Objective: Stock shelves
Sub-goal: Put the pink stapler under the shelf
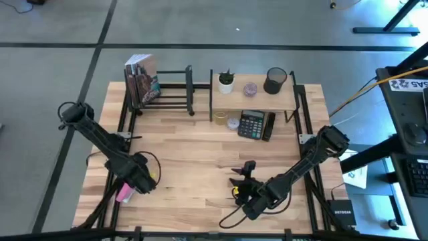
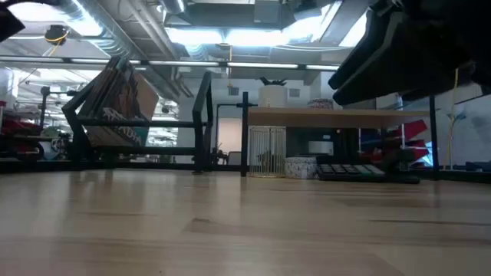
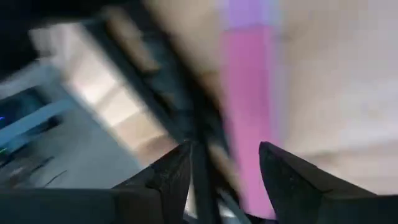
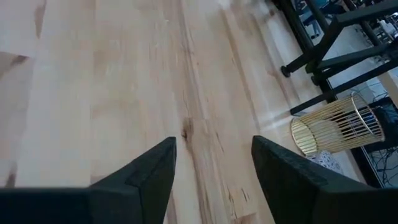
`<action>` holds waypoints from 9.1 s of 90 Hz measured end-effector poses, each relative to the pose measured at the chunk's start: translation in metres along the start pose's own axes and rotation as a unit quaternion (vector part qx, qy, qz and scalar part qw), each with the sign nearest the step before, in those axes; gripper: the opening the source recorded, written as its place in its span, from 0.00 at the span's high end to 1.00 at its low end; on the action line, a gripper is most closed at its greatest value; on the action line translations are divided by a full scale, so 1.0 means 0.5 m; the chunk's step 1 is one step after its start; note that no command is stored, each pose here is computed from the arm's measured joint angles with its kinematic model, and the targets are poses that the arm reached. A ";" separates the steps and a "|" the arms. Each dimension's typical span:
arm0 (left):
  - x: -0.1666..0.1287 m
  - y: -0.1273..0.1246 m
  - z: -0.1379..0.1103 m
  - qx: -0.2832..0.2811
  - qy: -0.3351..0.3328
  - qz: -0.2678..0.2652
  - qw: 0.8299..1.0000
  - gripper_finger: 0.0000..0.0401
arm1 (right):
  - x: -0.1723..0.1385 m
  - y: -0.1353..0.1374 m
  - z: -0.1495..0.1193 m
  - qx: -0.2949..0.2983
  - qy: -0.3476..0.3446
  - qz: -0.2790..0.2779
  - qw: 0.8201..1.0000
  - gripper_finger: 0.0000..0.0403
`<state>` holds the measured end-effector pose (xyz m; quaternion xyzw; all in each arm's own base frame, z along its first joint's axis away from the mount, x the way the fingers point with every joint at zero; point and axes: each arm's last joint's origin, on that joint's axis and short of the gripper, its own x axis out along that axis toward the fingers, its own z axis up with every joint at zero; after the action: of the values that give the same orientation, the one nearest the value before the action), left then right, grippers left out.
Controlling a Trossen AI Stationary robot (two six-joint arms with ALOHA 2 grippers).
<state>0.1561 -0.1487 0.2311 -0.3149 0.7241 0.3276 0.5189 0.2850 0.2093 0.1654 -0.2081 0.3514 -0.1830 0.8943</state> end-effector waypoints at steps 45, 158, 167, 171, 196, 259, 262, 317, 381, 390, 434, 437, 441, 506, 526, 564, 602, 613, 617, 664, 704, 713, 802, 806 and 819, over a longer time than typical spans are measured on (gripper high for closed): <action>0.083 0.009 -0.014 -0.027 0.096 0.015 0.995 0.58 | 0.008 0.005 -0.015 0.008 -0.004 0.004 1.000 0.51; 0.000 -0.141 0.155 -0.151 -0.202 -0.396 0.883 0.70 | -0.012 -0.011 0.005 -0.007 -0.016 0.027 0.999 0.51; 0.003 -0.173 0.196 -0.148 -0.221 -0.432 0.862 0.65 | -0.019 -0.019 0.011 -0.001 -0.020 0.029 0.999 0.51; 0.005 -0.191 0.212 -0.147 -0.230 -0.455 0.848 0.64 | -0.022 -0.022 0.013 0.001 -0.022 0.030 0.999 0.51; 0.038 -0.259 0.290 -0.151 -0.254 -0.535 0.791 0.62 | -0.022 -0.019 0.012 0.014 -0.009 0.059 0.998 0.51; 0.023 -0.274 0.294 -0.099 -0.311 -0.564 0.758 0.61 | -0.026 -0.014 -0.013 0.049 0.037 0.087 0.994 0.51; 0.024 -0.274 0.292 -0.094 -0.313 -0.563 0.759 0.61 | -0.024 -0.013 -0.025 0.053 0.047 0.086 0.994 0.51; 0.053 -0.286 0.218 -0.075 -0.364 -0.517 0.771 0.61 | 0.088 -0.051 -0.141 0.169 0.044 0.053 0.983 0.51; 0.061 -0.285 0.202 0.050 -0.330 -0.485 0.808 0.31 | 0.043 -0.035 -0.127 0.177 0.076 0.201 0.960 0.51; 0.063 -0.290 0.182 0.055 -0.312 -0.500 0.806 0.31 | 0.071 -0.025 -0.131 0.190 0.055 0.211 0.957 0.51; 0.068 -0.321 0.139 0.032 -0.416 -0.547 0.726 0.31 | 0.195 -0.123 -0.060 0.161 0.021 0.128 0.978 0.51; 0.065 -0.321 0.139 0.031 -0.428 -0.546 0.720 0.31 | 0.196 -0.128 -0.054 0.157 0.022 0.129 0.979 0.51; 0.061 -0.321 0.139 0.034 -0.442 -0.545 0.712 0.31 | 0.192 -0.132 -0.047 0.150 0.026 0.129 0.980 0.51; 0.094 -0.315 0.031 0.165 -0.529 -0.457 0.696 0.31 | -0.093 0.031 -0.025 0.124 -0.083 0.324 0.934 0.51; 0.110 -0.307 0.039 0.123 -0.532 -0.429 0.720 0.31 | -0.061 -0.001 0.001 0.217 -0.068 0.284 0.932 0.50; 0.119 -0.318 0.104 0.112 -0.534 -0.406 0.734 0.31 | -0.067 -0.033 0.080 0.223 -0.008 0.216 0.951 0.30; 0.103 -0.378 0.284 0.155 -0.521 -0.566 0.620 0.31 | -0.116 -0.008 0.014 0.257 0.038 0.141 0.955 0.35; 0.076 -0.394 0.283 0.184 -0.525 -0.580 0.595 0.31 | -0.096 0.005 -0.023 0.287 0.042 0.119 0.950 0.36; 0.071 -0.401 0.271 0.199 -0.528 -0.580 0.588 0.31 | -0.087 0.010 -0.038 0.303 0.044 0.114 0.945 0.36; 0.064 -0.424 0.121 0.241 -0.546 -0.580 0.555 0.31 | 0.024 0.091 -0.143 0.311 0.047 0.011 0.949 0.36; 0.100 -0.419 0.041 0.165 -0.557 -0.551 0.599 0.31 | 0.081 0.113 -0.170 0.345 0.001 -0.045 0.938 0.36; 0.102 -0.418 0.035 0.166 -0.562 -0.547 0.598 0.31 | 0.092 0.106 -0.166 0.352 0.004 -0.051 0.935 0.37; 0.115 -0.411 -0.003 0.160 -0.600 -0.506 0.599 0.31 | -0.031 0.042 -0.135 0.365 0.101 -0.052 0.924 0.73; 0.117 -0.410 -0.006 0.158 -0.604 -0.502 0.599 0.31 | -0.057 0.039 -0.140 0.369 0.124 -0.057 0.919 0.73; 0.118 -0.409 -0.009 0.157 -0.604 -0.501 0.600 0.31 | -0.142 0.026 -0.158 0.401 0.194 -0.090 0.891 0.73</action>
<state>0.3009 -0.2793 0.1454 -0.2723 0.0149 0.0130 0.9620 0.1828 0.2347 0.1456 0.1775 0.3943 -0.4244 0.7955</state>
